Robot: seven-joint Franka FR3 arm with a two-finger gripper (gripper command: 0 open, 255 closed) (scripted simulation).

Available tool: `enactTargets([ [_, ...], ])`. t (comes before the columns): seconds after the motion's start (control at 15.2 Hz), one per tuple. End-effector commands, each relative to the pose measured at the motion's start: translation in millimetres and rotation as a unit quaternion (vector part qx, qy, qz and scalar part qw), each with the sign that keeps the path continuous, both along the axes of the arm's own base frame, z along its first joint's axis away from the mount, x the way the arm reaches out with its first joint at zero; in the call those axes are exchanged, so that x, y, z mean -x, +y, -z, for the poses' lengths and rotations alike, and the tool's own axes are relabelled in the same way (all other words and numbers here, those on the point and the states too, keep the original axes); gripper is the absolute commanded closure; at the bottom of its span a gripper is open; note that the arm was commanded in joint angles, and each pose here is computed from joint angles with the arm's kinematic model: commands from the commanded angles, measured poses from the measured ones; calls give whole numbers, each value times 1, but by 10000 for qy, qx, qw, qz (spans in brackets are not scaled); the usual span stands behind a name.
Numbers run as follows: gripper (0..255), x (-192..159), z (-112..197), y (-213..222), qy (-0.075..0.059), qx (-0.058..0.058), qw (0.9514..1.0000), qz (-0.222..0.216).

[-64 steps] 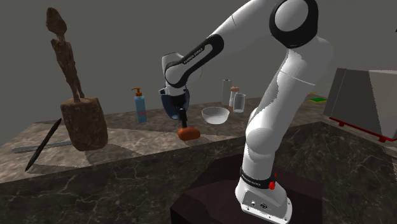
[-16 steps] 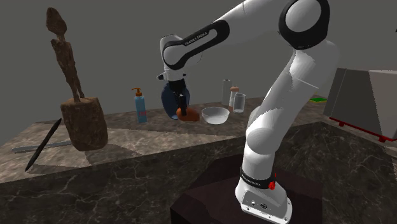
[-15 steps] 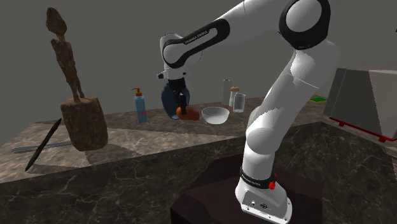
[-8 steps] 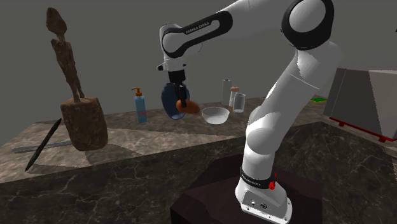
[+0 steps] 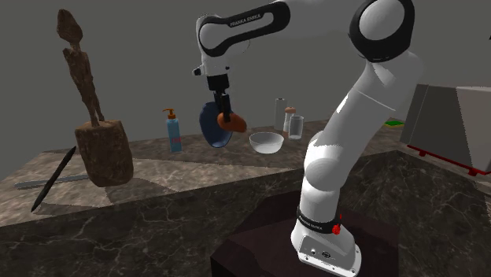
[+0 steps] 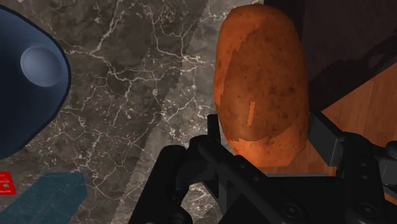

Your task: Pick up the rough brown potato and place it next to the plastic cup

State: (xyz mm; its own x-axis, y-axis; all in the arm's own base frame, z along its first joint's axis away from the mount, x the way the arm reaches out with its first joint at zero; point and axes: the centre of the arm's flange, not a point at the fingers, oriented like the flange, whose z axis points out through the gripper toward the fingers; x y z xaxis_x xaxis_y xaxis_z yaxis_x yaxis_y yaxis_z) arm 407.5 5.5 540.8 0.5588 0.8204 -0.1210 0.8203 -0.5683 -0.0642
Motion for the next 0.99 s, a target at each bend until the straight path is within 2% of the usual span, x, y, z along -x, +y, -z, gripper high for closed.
enactTargets([
  [0.0,255,0,-11,0,3,0,10000,0],
  [0.07,255,0,-13,0,3,0,10000,0],
  [0.92,255,65,-13,-158,3,0,10000,0],
])
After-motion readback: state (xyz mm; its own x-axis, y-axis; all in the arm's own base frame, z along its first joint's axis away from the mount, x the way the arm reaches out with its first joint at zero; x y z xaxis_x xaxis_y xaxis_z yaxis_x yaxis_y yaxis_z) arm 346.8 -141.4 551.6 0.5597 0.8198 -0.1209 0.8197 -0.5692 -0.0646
